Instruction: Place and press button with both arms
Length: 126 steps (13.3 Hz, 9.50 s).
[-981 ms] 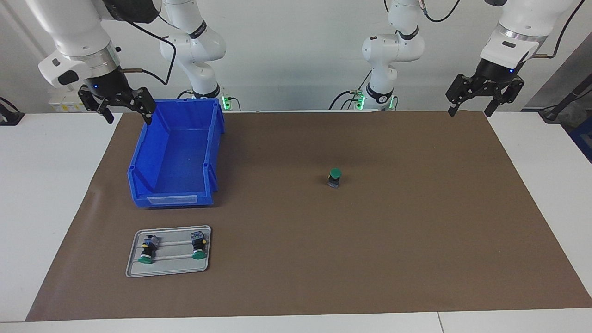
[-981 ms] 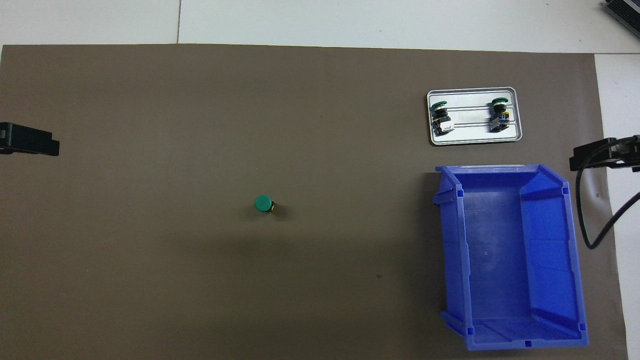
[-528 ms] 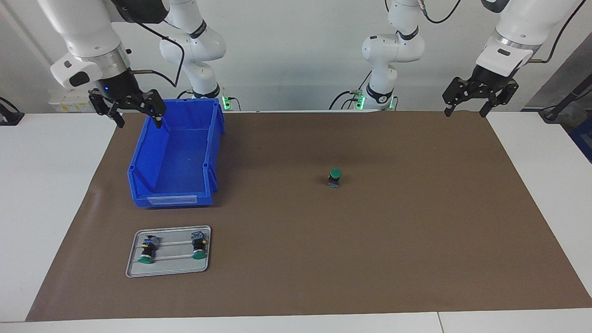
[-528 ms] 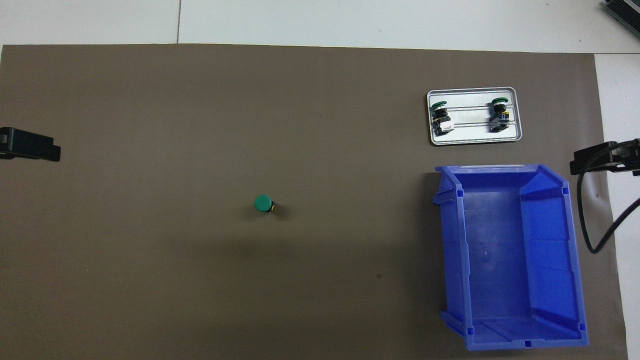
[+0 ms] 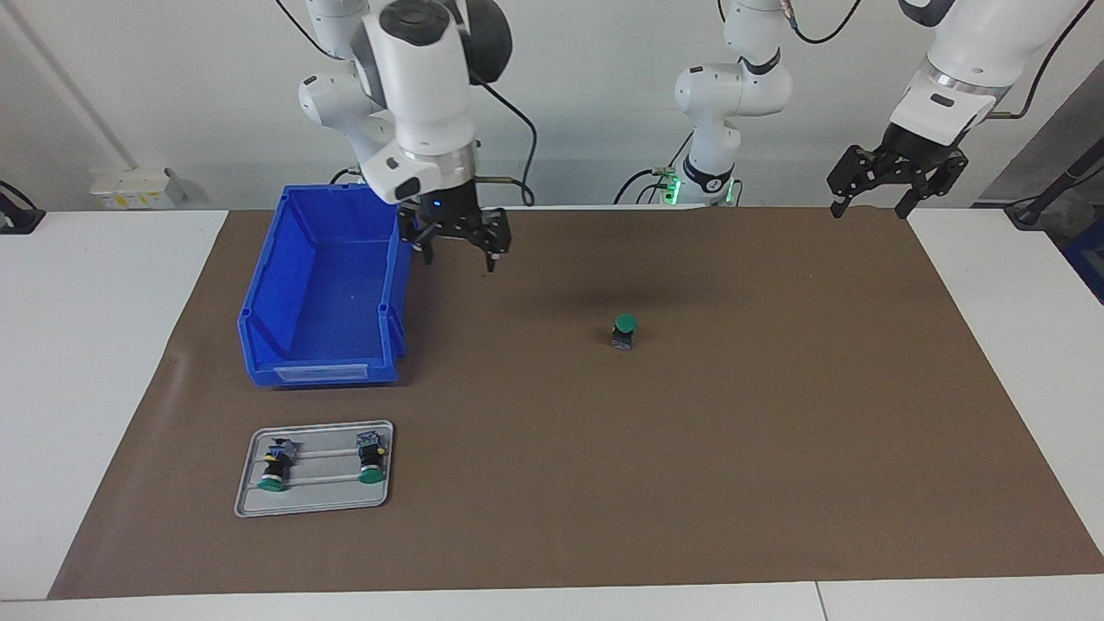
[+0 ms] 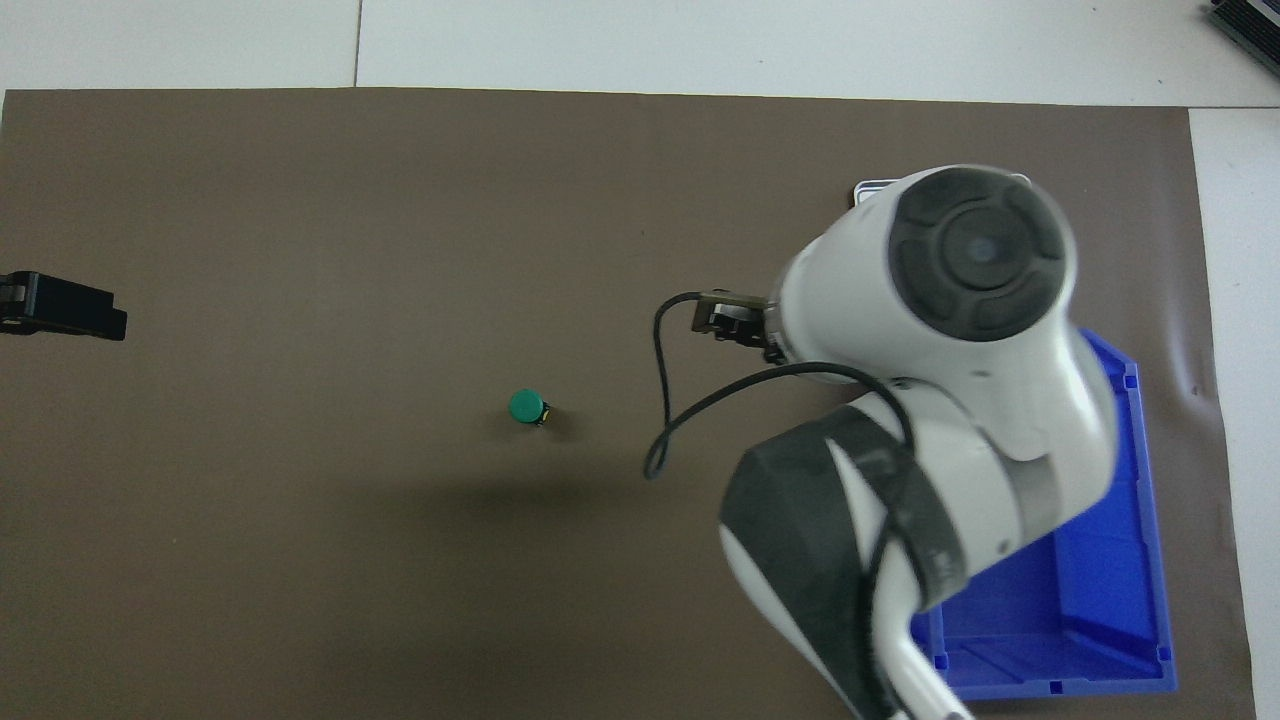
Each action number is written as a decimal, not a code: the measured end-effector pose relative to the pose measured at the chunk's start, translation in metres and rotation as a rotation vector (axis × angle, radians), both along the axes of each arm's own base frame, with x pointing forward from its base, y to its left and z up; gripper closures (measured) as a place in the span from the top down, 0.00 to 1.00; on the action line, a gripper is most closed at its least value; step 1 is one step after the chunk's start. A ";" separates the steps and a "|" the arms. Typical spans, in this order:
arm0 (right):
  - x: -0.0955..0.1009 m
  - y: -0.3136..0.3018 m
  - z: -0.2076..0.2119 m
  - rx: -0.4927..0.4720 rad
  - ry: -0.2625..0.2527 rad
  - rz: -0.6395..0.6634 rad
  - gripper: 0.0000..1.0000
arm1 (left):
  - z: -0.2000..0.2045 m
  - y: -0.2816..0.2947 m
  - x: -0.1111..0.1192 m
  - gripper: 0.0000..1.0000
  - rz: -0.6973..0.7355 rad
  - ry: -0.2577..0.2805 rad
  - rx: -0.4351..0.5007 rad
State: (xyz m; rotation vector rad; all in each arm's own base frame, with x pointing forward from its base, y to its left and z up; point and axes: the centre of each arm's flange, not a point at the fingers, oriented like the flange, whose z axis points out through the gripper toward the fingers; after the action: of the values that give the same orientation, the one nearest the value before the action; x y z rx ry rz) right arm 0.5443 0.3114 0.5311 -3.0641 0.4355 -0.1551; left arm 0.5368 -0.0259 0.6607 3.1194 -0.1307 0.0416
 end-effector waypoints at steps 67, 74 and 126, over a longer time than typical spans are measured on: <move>-0.050 -0.319 -0.197 -0.066 -0.085 0.319 0.43 | -0.001 0.000 0.000 1.00 0.000 0.002 0.000; -0.049 -0.318 -0.187 -0.067 -0.100 0.321 0.66 | -0.001 0.000 0.000 1.00 0.000 0.002 0.000; -0.006 -0.327 0.117 -0.116 0.143 0.246 1.00 | -0.001 0.000 0.000 1.00 0.000 0.002 0.000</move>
State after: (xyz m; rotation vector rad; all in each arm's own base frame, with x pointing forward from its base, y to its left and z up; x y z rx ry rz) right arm 0.5383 -0.0153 0.6483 -3.2204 0.0533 0.0494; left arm 0.5365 -0.0259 0.6600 3.1195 -0.1307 0.0388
